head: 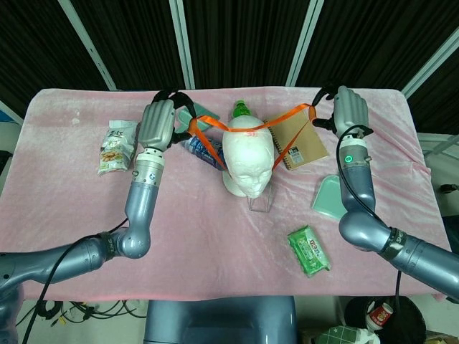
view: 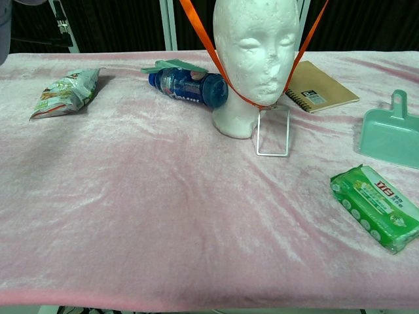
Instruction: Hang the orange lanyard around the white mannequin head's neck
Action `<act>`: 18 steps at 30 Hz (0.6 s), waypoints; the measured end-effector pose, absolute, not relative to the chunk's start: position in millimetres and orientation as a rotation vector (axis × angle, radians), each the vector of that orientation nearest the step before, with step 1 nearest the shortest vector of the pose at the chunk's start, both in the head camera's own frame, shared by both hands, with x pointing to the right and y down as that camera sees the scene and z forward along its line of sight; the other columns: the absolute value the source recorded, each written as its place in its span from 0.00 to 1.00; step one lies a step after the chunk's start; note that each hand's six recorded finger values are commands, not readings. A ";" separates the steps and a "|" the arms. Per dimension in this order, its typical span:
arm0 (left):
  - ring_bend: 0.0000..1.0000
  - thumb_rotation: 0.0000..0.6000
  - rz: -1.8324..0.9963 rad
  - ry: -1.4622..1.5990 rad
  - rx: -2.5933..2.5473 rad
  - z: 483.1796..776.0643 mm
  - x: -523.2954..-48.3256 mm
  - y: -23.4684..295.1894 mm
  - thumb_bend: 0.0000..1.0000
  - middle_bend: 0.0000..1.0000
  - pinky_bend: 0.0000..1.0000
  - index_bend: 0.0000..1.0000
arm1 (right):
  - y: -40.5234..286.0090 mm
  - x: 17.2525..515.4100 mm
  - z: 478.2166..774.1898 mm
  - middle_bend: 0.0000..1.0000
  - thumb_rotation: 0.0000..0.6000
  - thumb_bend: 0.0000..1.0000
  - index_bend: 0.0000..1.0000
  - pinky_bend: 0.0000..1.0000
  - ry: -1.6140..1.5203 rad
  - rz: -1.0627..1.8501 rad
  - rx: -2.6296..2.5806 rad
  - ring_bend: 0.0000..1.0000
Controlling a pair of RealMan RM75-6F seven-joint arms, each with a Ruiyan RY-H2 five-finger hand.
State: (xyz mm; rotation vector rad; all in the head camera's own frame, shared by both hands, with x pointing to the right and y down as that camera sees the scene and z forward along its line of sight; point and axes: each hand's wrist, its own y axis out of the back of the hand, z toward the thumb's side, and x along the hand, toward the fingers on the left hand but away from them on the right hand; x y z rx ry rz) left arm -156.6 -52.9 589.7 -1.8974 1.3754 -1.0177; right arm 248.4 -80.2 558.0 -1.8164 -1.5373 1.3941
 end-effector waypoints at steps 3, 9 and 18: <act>0.14 1.00 -1.034 1.394 -1.890 596.6 -159.5 -56.4 0.43 0.37 0.16 0.53 | -87.0 249.1 563.6 0.23 1.00 0.60 0.79 0.32 -1.533 1.398 -1.811 0.33; 0.14 1.00 -1.066 1.413 -1.886 612.5 -161.1 -60.0 0.43 0.37 0.16 0.52 | -94.5 241.8 577.1 0.23 1.00 0.60 0.79 0.32 -1.487 1.410 -1.828 0.33; 0.14 1.00 -1.101 1.421 -1.886 636.7 -158.2 -63.1 0.43 0.36 0.16 0.51 | -108.0 235.1 595.4 0.23 1.00 0.60 0.79 0.32 -1.461 1.440 -1.812 0.33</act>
